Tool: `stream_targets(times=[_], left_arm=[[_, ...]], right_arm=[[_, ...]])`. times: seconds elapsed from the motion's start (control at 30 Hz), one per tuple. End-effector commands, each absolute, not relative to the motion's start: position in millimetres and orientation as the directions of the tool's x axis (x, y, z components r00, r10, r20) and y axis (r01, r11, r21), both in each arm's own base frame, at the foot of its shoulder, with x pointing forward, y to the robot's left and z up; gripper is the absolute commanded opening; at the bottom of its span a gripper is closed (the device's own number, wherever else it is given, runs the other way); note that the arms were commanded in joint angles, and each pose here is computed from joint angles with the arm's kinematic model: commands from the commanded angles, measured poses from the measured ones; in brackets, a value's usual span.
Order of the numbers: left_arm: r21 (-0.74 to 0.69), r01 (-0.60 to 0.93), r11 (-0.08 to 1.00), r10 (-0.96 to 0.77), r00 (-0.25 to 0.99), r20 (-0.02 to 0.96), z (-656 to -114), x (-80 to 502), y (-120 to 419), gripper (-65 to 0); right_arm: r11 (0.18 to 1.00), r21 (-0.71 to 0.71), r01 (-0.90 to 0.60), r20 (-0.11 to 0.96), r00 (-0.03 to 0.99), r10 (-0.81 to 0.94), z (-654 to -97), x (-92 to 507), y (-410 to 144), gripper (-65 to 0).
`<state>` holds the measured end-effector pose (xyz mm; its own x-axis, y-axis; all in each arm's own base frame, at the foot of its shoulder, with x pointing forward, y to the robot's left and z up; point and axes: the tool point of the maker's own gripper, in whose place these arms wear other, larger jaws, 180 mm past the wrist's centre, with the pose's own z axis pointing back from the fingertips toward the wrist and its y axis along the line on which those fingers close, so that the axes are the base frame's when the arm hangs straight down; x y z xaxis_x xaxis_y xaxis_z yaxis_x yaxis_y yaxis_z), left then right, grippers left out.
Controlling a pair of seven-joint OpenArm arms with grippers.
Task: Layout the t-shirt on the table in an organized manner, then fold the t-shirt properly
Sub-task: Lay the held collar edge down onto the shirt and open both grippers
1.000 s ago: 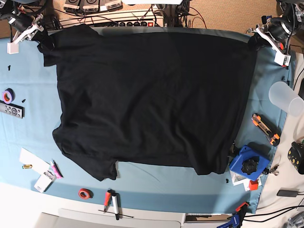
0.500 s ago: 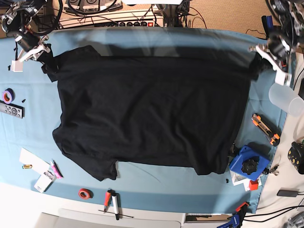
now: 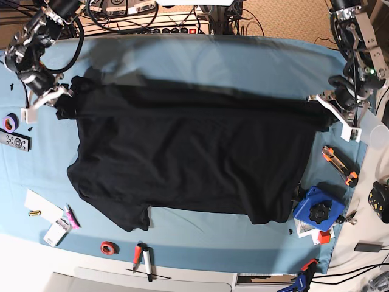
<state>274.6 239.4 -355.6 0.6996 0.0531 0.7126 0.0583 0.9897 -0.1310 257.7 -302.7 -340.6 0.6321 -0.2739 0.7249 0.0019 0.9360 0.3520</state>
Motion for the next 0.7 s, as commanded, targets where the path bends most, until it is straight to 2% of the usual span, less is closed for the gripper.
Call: stream_targets(times=[0.0,0.27,0.53,0.67], left_arm=[[-0.094,0.054,0.994,0.034,0.664,0.747,-342.3,283.5,247.9,-65.0],[-0.113,0.038,0.993,0.065,0.619,0.783,-343.0,293.6,250.9,-65.0],[-0.161,0.063,0.985,0.085,0.633,0.769,-358.1,312.8,250.7,-65.0],[-0.177,0.053,0.983,0.103,0.634,0.766,-360.4,319.2,252.1,-65.0]], right_arm=[[0.948,0.318,-0.019,0.781,0.572,-0.25,-320.3,273.6,-309.4,-65.0],[0.978,0.208,0.023,0.819,0.543,-0.187,-315.0,309.0,-318.5,-65.0],[0.955,0.29,0.062,0.792,0.544,-0.276,-335.7,326.3,-322.4,-65.0],[0.956,0.286,0.062,0.804,0.527,-0.275,-330.8,333.8,-324.5,-65.0]])
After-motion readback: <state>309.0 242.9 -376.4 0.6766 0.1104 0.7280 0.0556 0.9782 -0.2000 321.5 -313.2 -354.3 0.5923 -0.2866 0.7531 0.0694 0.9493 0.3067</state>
